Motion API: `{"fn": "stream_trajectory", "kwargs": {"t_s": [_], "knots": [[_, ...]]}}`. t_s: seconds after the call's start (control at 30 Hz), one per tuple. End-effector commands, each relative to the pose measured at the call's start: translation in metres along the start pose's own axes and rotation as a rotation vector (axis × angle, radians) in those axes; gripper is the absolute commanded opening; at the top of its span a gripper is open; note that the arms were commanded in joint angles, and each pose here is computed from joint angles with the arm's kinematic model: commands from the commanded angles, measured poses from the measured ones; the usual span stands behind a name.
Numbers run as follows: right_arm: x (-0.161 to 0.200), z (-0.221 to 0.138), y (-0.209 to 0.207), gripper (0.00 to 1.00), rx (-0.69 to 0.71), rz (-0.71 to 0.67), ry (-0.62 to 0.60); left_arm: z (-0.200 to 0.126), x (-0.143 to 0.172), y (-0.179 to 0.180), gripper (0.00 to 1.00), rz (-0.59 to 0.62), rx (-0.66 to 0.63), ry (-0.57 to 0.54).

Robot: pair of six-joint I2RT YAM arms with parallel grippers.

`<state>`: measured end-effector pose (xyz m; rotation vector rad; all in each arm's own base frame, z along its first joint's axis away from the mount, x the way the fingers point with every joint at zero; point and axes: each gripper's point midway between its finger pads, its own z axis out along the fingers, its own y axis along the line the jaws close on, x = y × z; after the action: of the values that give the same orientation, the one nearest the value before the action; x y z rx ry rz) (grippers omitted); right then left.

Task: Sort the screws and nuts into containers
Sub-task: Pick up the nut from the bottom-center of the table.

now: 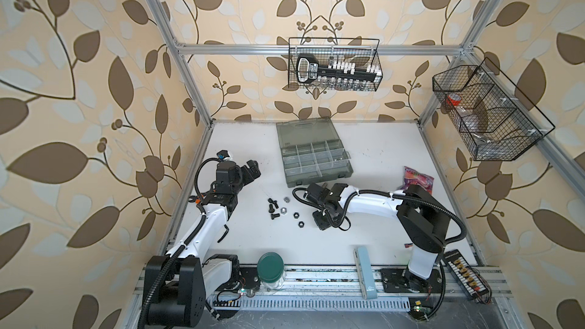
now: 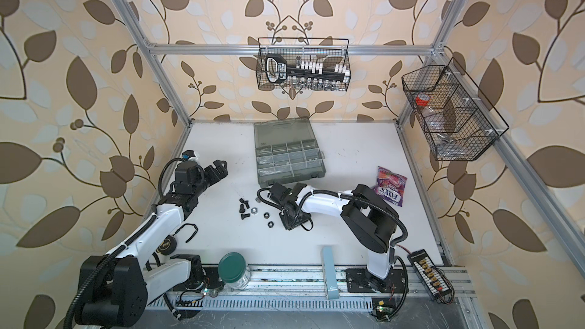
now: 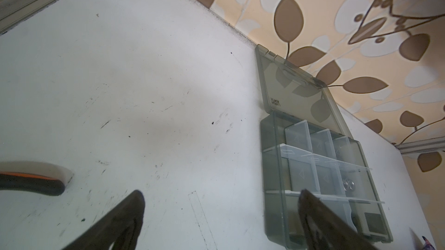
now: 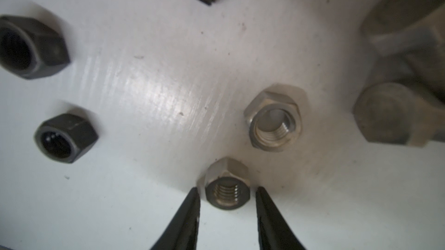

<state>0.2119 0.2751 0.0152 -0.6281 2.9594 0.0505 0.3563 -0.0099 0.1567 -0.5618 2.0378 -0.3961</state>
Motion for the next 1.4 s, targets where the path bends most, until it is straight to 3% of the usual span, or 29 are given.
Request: {"fn": "stream_trajectory", "kwargs": {"t_s": [0.0, 0.53, 0.93, 1.37], "knots": [[-0.001, 0.004, 0.0, 0.4, 0.023, -0.014, 0.008, -0.002, -0.016, -0.003, 0.99, -0.006, 0.006, -0.05], [-0.005, 0.012, 0.0, 0.37, 0.045, -0.026, 0.02, -0.002, -0.014, -0.002, 0.99, -0.005, 0.003, -0.048], [-0.007, 0.003, 0.002, 0.2, 0.03, -0.035, 0.009, -0.004, -0.017, -0.002, 0.99, -0.001, -0.004, -0.058], [-0.031, -0.029, 0.004, 0.13, 0.03, -0.053, -0.067, -0.003, -0.02, -0.005, 0.99, -0.001, 0.004, -0.061]]}}
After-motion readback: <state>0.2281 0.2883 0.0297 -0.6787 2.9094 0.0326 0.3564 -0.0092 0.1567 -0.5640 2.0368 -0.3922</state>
